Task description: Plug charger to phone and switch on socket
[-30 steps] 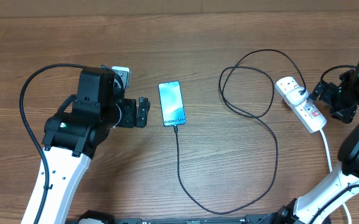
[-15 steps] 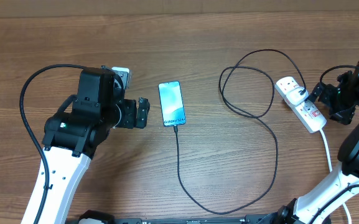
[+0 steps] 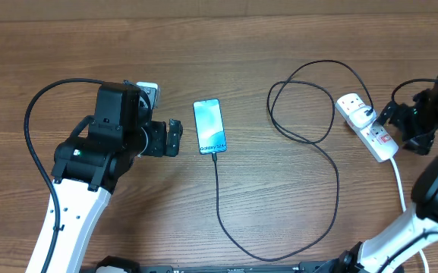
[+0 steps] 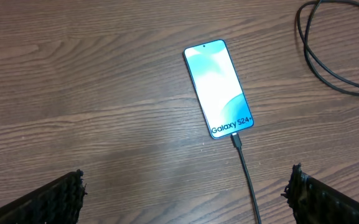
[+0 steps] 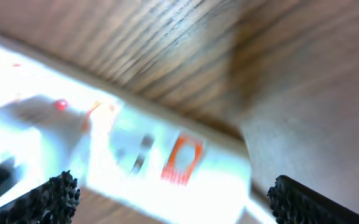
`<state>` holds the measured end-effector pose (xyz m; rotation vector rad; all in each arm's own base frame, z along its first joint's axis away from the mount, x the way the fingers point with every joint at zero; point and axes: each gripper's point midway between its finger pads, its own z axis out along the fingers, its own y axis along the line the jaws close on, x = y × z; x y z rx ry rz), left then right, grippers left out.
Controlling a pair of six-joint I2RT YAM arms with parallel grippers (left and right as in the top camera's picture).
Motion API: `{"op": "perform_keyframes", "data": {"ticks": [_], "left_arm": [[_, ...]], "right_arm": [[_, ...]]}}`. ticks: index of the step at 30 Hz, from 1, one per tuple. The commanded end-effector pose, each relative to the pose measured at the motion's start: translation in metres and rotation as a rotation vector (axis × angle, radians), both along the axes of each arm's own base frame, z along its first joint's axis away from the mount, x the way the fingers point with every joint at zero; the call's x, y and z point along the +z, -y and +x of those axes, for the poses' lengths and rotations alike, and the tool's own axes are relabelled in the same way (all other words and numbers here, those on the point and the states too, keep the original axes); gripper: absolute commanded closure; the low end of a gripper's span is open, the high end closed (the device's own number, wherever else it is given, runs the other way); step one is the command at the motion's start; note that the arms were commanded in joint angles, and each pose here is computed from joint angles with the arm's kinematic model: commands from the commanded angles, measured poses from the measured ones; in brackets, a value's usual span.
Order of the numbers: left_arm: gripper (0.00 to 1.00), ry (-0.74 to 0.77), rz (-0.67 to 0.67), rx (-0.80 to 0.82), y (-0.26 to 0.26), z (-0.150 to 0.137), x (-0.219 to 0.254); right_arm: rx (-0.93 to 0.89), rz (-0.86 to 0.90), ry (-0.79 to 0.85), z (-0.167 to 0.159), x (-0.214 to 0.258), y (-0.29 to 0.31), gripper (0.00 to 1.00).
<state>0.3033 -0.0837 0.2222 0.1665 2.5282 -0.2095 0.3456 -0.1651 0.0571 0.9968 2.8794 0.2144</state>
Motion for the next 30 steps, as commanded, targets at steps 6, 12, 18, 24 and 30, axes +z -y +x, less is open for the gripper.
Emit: {"op": "perform_keyframes", "data": {"ticks": [6,12,18,24,30], "left_arm": [[0.01,-0.005,0.007,-0.023,0.003,-0.001,-0.002],[0.00,-0.005,0.007,-0.023,0.003,-0.001,-0.002],[0.01,-0.005,0.007,-0.023,0.003,-0.001,-0.002],[0.00,-0.005,0.007,-0.023,0.003,-0.001,-0.002],[0.00,-0.005,0.007,-0.024,0.003,-0.001,-0.002]], "right_arm": [[0.027,-0.097,0.269,-0.015,0.136,-0.044,0.00],[0.170,-0.133,0.394,-0.035,0.184,-0.099,0.00],[0.227,-0.168,0.525,-0.070,0.218,-0.127,0.00],[0.227,-0.214,0.647,-0.118,0.243,-0.139,0.00],[0.253,-0.164,0.694,-0.156,0.250,-0.161,0.00]]}}
